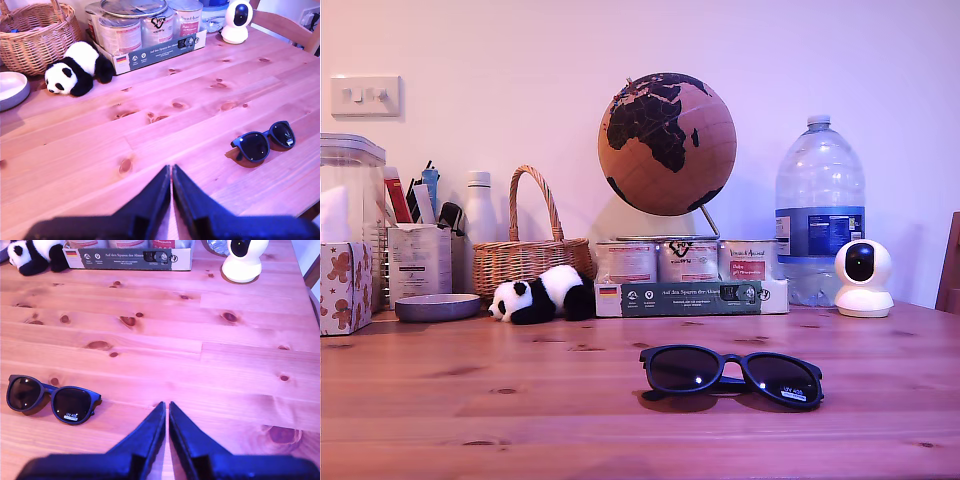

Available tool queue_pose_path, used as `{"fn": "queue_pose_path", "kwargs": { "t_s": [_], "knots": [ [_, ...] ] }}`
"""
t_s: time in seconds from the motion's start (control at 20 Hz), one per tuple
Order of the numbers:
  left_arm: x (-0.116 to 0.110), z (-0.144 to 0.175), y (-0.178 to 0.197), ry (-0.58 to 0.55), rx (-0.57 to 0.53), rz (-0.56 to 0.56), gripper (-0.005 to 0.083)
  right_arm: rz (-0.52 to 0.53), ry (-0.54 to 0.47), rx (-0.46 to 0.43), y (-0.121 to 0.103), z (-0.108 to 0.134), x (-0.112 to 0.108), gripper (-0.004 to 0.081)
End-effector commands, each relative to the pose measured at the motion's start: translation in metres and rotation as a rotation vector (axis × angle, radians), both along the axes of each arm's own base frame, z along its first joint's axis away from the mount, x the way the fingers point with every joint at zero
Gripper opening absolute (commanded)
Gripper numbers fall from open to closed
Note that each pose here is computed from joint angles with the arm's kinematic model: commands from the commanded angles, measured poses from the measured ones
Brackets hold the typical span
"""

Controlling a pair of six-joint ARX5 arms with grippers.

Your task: Pick up the sunglasses and open them, then place them back on the table

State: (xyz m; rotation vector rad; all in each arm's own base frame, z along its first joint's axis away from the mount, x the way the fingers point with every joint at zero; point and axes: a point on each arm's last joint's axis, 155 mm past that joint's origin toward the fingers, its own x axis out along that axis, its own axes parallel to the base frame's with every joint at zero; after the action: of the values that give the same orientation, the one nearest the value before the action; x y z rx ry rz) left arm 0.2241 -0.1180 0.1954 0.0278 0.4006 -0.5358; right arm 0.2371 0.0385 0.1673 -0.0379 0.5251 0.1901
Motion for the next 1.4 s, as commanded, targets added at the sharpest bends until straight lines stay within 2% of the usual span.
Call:
{"fn": "queue_pose_path", "kwargs": {
  "t_s": [0.0,0.4,0.55,0.7,0.85,1.25,1.35],
  "knots": [
    [-0.007,0.015,-0.024,-0.09,-0.01,-0.155,-0.0021,0.024,-0.012,-0.028,0.002,-0.003,0.002,-0.001],
    [-0.007,0.016,-0.024,-0.1,-0.006,-0.157,-0.0021,0.032,-0.011,-0.022,0.003,-0.003,0.002,-0.0011],
    [-0.006,0.014,-0.029,-0.113,0.025,-0.191,-0.0021,0.08,0.0,0.05,0.018,-0.001,-0.001,-0.0011],
    [-0.008,0.009,-0.045,-0.148,0.118,-0.294,-0.0021,0.177,0.022,0.116,0.04,-0.002,-0.008,-0.0011],
    [-0.009,0.004,-0.069,-0.155,0.193,-0.402,-0.0021,0.221,0.097,0.197,0.058,-0.01,-0.014,-0.0011],
    [-0.011,-0.028,-0.141,-0.19,0.508,-0.705,-0.0021,0.32,0.333,0.202,0.093,-0.055,-0.025,-0.0011],
    [-0.01,-0.035,-0.157,-0.206,0.576,-0.759,0.0015,0.334,0.375,0.193,0.097,-0.064,-0.028,-0.0011]
  ]
}}
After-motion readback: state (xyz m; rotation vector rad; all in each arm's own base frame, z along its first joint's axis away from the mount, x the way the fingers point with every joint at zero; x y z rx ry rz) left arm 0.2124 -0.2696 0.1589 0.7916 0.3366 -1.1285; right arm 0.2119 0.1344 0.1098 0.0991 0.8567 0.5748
